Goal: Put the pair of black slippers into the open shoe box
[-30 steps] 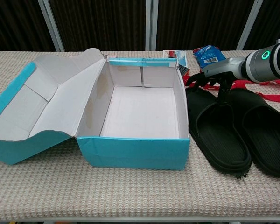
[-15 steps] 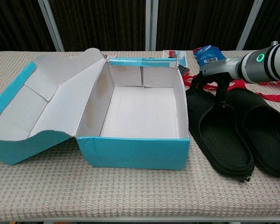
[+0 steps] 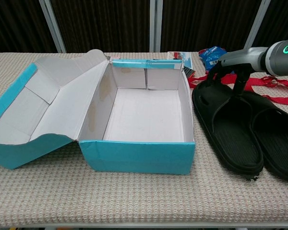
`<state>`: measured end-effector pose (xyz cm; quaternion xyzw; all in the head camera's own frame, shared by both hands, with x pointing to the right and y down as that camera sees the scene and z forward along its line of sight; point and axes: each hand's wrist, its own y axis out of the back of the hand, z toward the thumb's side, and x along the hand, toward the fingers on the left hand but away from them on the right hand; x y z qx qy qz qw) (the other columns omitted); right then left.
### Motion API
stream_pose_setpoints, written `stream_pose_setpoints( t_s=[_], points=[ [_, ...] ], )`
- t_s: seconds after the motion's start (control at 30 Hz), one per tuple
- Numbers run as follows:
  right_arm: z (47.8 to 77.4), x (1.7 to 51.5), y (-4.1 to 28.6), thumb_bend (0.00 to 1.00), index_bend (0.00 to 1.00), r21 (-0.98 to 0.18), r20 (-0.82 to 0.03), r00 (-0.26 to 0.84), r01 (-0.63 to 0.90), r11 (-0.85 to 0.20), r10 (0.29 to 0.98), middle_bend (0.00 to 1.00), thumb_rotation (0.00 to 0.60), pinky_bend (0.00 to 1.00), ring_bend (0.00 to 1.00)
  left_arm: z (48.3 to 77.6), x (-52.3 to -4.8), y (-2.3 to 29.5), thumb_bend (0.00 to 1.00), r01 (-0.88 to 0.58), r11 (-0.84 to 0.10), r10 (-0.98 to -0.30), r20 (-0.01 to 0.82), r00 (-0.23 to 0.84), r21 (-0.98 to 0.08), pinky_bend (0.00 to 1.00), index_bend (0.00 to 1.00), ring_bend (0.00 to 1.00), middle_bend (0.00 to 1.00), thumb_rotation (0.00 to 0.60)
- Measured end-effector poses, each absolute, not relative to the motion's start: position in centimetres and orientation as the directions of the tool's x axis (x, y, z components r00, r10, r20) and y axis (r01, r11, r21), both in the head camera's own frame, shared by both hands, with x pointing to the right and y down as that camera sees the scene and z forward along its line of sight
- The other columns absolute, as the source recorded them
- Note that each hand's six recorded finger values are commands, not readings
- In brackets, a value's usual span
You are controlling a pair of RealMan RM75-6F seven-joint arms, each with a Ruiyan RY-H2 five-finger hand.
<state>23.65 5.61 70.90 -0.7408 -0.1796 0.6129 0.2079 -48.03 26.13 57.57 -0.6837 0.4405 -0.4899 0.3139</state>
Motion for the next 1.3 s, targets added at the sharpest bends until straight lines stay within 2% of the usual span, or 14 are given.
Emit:
stream_pose_setpoints(
  t_s=[0.27, 0.53, 0.73, 0.87, 1.07, 1.3],
  points=[
    [67.7, 25.8, 4.5, 0.07, 0.51, -0.587, -0.771, 0.215, 0.123, -0.8, 0.599, 0.47, 0.6, 0.01, 0.08, 57.5, -48.0, 26.1, 0.1, -0.292, -0.414, -0.91, 0.394, 0.126, -0.862, 0.07, 0.17, 0.03, 0.13, 0.6],
    [62.4, 28.4, 3.1, 0.07, 0.52, -0.641, -0.664, 0.259, 0.287, -0.712, 0.702, 0.47, 0.6, 0.05, 0.1, 57.4, -48.0, 25.9, 0.1, -0.29, -0.411, -0.911, 0.392, 0.125, -0.864, 0.07, 0.17, 0.03, 0.13, 0.6],
    [58.9, 28.8, 1.5, 0.07, 0.54, -0.623, -0.578, 0.3, 0.438, -0.648, 0.758, 0.48, 0.6, 0.1, 0.13, 57.3, -48.0, 25.9, 0.1, -0.292, -0.409, -0.913, 0.392, 0.118, -0.865, 0.07, 0.17, 0.03, 0.13, 0.6],
    [57.5, 27.8, 0.7, 0.07, 0.55, -0.577, -0.522, 0.346, 0.53, -0.621, 0.78, 0.49, 0.6, 0.18, 0.17, 57.3, -48.2, 26.0, 0.1, -0.294, -0.406, -0.914, 0.392, 0.108, -0.865, 0.07, 0.17, 0.03, 0.13, 0.6],
    [58.4, 24.7, 0.9, 0.07, 0.55, -0.488, -0.463, 0.416, 0.617, -0.617, 0.782, 0.49, 0.6, 0.21, 0.17, 57.3, -48.5, 26.1, 0.1, -0.303, -0.407, -0.913, 0.396, 0.099, -0.862, 0.07, 0.17, 0.03, 0.13, 0.6],
    [61.9, 19.8, 1.9, 0.06, 0.55, -0.296, -0.41, 0.466, 0.746, -0.597, 0.785, 0.49, 0.6, 0.21, 0.17, 57.1, -48.8, 26.1, 0.1, -0.306, -0.404, -0.914, 0.394, 0.096, -0.862, 0.07, 0.17, 0.03, 0.13, 0.6]
  ],
)
